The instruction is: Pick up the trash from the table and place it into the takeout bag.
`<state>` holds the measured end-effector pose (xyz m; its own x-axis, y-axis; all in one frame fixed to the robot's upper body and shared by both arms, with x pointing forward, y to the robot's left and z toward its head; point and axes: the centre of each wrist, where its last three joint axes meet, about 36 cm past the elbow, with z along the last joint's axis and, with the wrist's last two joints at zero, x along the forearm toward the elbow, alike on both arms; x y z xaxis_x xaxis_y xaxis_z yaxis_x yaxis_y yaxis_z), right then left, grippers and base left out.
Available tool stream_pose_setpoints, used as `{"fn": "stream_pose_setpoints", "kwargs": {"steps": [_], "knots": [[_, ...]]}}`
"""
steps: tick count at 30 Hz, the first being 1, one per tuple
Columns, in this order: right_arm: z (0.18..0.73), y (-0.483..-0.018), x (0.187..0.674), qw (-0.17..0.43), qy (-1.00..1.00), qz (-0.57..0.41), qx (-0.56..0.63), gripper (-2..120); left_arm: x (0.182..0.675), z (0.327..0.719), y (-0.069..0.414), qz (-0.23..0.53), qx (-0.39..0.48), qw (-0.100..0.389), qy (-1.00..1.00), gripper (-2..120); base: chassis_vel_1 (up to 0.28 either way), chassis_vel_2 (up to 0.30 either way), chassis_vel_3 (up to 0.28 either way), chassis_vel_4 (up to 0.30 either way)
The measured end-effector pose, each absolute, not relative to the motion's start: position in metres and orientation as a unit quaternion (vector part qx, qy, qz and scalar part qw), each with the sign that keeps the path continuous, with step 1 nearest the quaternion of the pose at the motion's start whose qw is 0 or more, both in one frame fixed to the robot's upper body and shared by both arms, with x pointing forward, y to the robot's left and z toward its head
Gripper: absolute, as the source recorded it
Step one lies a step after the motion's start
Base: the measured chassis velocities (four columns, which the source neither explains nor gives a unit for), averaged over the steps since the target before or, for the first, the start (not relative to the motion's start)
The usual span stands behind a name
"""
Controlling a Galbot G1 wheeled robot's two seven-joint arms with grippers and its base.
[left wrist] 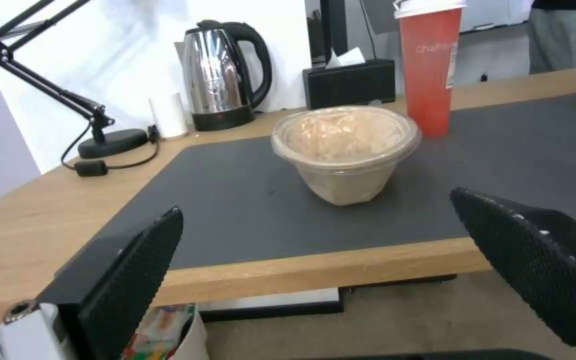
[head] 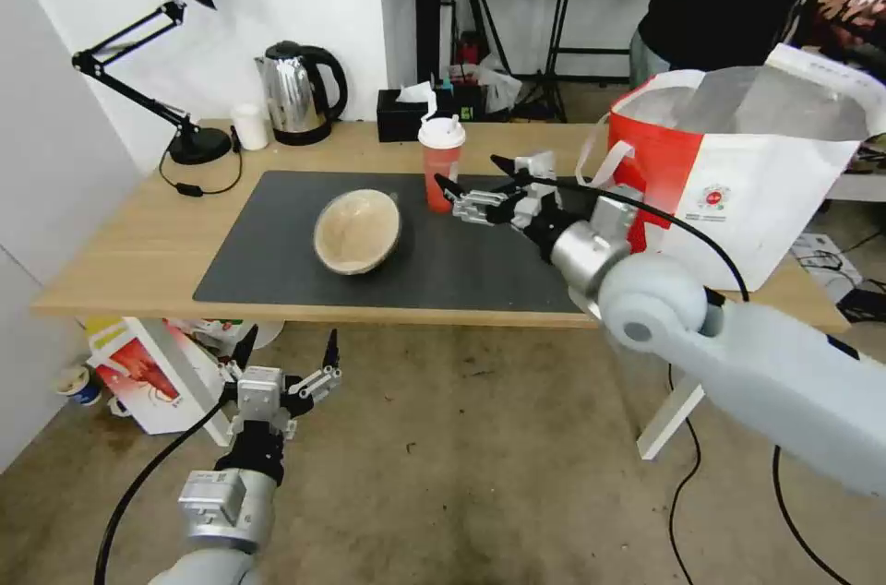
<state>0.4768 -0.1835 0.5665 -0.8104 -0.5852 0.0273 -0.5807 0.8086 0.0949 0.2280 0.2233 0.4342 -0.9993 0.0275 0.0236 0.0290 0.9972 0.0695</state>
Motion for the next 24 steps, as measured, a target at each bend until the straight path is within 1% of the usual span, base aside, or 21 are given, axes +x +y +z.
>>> {"fn": "stream_pose_setpoints", "kwargs": {"steps": [2, 9, 10, 24], "knots": [[0.569, -0.178, 0.487, 0.035, -0.950, -0.044, 0.307, 100, 0.228, 0.434, 0.223, -0.035, -0.014, 0.011, -0.999, 100, 0.000, 0.000, 0.000, 0.000], [0.579, -0.172, 0.497, 0.057, -0.953, -0.036, 0.297, 100, 0.228, 0.434, 0.223, -0.035, -0.014, 0.011, -0.999, 100, 0.000, 0.000, 0.000, 0.000], [0.584, -0.170, 0.499, 0.069, -0.953, -0.036, 0.292, 100, 0.228, 0.434, 0.223, -0.035, -0.014, 0.011, -0.999, 100, 0.000, 0.000, 0.000, 0.000], [0.600, -0.169, 0.520, 0.124, -0.956, -0.035, 0.265, 100, 0.228, 0.434, 0.223, -0.035, -0.014, 0.011, -0.999, 100, 0.000, 0.000, 0.000, 0.000]]}}
